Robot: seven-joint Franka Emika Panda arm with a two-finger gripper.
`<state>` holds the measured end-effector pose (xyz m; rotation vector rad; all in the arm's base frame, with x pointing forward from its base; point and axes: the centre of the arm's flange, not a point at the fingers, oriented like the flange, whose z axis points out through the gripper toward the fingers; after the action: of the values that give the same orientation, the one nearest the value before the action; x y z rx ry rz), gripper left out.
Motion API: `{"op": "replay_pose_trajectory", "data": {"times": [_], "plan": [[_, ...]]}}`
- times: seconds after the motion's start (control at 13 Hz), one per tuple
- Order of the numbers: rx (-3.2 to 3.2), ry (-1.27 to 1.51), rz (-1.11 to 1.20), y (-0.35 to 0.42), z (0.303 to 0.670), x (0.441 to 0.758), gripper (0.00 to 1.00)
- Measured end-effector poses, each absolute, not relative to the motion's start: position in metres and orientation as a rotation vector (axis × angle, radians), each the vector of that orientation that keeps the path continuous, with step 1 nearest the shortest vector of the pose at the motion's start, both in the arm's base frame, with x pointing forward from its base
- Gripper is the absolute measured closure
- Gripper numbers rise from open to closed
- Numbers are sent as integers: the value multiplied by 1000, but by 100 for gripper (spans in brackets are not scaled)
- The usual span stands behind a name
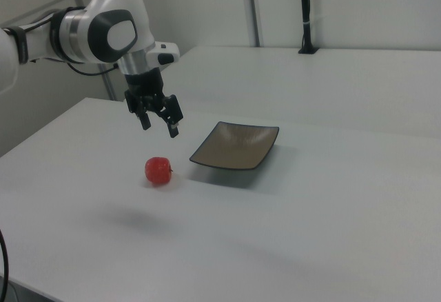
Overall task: Apples placed on a ceramic plate
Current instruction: 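Move the open gripper over the red apple and lower onto it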
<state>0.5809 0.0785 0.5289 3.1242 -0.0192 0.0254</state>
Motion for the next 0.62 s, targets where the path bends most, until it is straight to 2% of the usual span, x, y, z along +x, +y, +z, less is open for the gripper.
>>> {"op": "replay_pose_trajectory", "data": {"times": [0.23,0.62], "plan": [[3127,-260,104,102,510,596,0],[3063,-831,210,139,481,615,0]]}}
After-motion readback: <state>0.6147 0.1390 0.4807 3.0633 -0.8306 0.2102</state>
